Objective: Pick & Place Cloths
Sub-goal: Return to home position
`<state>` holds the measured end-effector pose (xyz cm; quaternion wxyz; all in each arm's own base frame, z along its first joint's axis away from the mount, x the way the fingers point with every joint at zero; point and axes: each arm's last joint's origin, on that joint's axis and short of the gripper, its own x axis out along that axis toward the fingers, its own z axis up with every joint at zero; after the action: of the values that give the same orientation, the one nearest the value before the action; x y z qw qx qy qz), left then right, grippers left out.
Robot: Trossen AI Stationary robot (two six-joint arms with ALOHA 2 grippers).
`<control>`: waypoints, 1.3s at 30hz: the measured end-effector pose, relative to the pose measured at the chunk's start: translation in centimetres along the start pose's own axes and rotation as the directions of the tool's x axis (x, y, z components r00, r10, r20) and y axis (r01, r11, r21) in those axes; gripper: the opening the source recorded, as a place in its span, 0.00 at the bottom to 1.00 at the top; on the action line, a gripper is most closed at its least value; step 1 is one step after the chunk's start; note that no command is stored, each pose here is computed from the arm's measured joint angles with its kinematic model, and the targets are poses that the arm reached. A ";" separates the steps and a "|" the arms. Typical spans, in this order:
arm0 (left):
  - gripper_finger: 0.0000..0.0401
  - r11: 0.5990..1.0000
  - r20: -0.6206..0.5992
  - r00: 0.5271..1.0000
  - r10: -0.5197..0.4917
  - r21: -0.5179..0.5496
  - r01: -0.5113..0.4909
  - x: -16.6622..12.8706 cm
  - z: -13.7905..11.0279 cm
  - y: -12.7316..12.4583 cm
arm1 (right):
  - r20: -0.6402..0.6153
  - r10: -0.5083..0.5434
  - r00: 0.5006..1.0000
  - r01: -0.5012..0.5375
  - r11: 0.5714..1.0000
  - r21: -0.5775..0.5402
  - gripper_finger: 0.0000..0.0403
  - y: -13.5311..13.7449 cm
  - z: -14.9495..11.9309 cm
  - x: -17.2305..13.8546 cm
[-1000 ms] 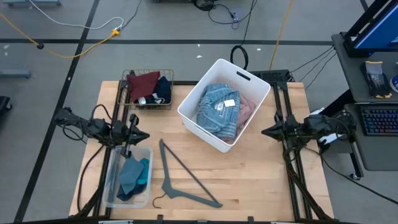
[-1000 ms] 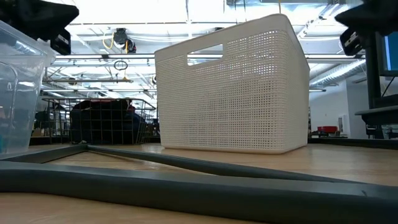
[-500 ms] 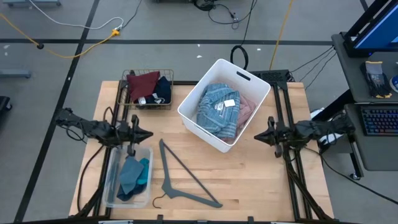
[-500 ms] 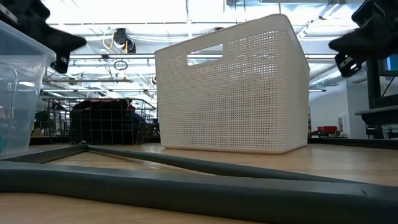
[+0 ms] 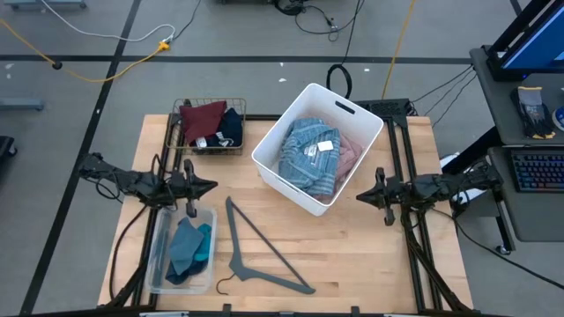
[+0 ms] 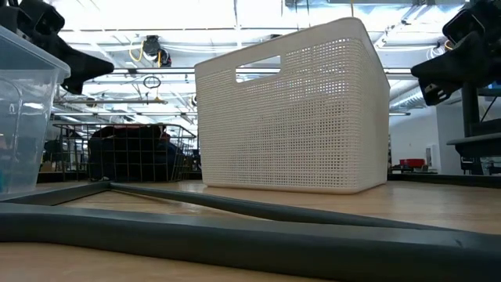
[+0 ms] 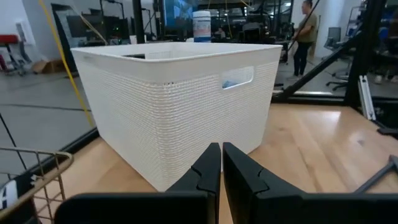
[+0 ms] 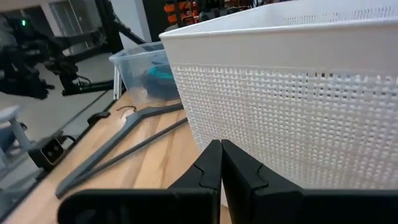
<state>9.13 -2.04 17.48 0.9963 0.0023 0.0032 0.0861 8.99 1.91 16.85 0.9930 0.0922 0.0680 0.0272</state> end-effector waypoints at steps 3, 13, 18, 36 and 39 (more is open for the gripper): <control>0.05 1.000 0.000 1.000 0.000 0.024 0.000 0.0 0.0 0.0 | -0.003 -0.001 1.000 0.001 0.999 -0.047 0.00 0.0 0.0 0.0; 0.05 1.000 0.001 1.000 0.000 0.022 0.000 0.0 0.0 0.0 | -0.009 -0.003 1.000 0.002 0.999 -0.052 0.01 0.0 -0.1 0.0; 0.05 1.000 0.000 1.000 0.000 0.021 0.000 0.0 0.0 0.0 | -0.011 -0.004 1.000 0.003 0.999 -0.052 0.01 0.0 -0.2 0.0; 0.05 1.000 0.000 1.000 -0.001 0.021 0.001 0.0 0.0 0.0 | -0.013 -0.005 1.000 0.005 0.999 -0.053 0.01 0.0 -0.2 0.0; 0.05 1.000 0.000 1.000 -0.001 0.021 0.001 0.0 0.0 0.0 | -0.013 -0.005 1.000 0.004 0.999 -0.053 0.01 0.0 -0.2 0.0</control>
<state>9.13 -2.05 17.48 0.9962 0.0125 0.0041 0.0857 9.00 1.91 16.62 0.9947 0.0657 0.0742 0.0273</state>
